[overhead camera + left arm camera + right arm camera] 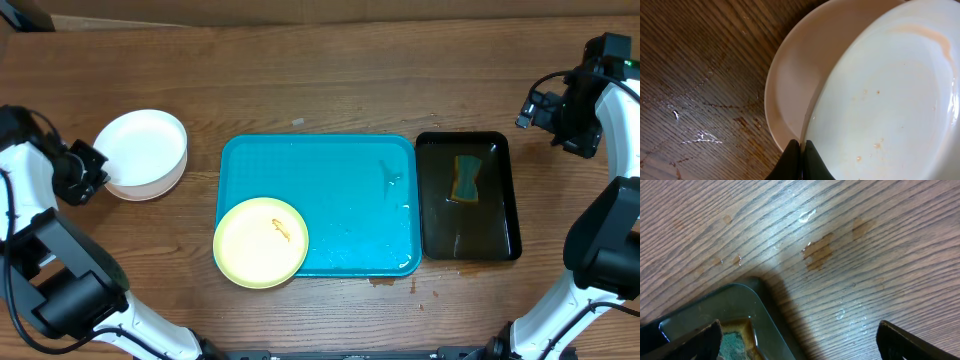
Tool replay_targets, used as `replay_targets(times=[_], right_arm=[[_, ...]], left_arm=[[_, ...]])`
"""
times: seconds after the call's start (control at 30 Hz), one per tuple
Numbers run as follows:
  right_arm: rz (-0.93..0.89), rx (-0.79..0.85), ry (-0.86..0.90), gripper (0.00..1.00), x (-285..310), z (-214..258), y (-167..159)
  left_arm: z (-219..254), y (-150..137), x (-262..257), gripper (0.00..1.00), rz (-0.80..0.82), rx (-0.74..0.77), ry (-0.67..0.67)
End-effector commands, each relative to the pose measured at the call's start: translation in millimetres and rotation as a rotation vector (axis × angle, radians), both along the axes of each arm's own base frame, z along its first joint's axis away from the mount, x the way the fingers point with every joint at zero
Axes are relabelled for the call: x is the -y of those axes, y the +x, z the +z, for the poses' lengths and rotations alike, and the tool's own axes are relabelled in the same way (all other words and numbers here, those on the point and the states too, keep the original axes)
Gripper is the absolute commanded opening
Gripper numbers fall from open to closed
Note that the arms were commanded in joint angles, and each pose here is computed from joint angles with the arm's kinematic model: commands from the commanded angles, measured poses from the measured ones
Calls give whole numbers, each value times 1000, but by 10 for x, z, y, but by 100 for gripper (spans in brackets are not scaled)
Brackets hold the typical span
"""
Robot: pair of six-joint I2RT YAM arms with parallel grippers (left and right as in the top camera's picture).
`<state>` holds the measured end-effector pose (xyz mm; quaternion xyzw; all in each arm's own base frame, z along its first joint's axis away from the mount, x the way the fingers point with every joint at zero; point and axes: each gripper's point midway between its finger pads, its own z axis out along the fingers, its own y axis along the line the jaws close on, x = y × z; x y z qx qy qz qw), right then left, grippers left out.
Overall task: Clean dirty plates on tray and stack at the side
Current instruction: 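Carry the white plate left and stack it on the cleaned plate, then release the plate and move the left gripper toward the yellow plate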
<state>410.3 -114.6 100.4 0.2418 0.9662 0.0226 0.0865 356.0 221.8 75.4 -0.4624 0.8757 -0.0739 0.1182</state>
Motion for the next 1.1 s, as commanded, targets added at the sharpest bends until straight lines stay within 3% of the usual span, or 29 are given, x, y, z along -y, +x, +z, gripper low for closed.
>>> replay_targets(times=[0.0, 0.37, 0.4, 0.47, 0.5, 0.53, 0.57, 0.63, 0.83, 1.07], right_arm=[[-8, 31, -15, 100, 34, 113, 30], [-8, 31, -15, 100, 34, 113, 30], [-8, 31, -15, 100, 34, 113, 30], [-8, 31, -15, 100, 34, 113, 30], [-8, 31, -15, 100, 34, 113, 30], [-8, 31, -15, 100, 34, 113, 30], [-8, 31, -15, 100, 34, 113, 30], [-8, 31, -15, 100, 34, 113, 30], [-8, 31, -15, 100, 34, 113, 30], [-8, 31, -15, 100, 34, 113, 30]], left_arm=[[61, -55, -83, 4, 13, -33, 88], [61, -102, -169, 4, 52, -40, 98], [61, -100, -171, 9, 52, -39, 99], [65, -84, -169, 35, 50, -32, 98], [68, -68, -153, 59, 47, -23, 88], [70, -53, -134, 73, 42, -15, 78], [76, -25, -92, 83, 27, 1, 57], [91, 38, 11, 89, -25, 35, 19], [58, -38, 405, 89, -99, -23, -87], [75, -408, 1223, 87, -220, -246, -265]])
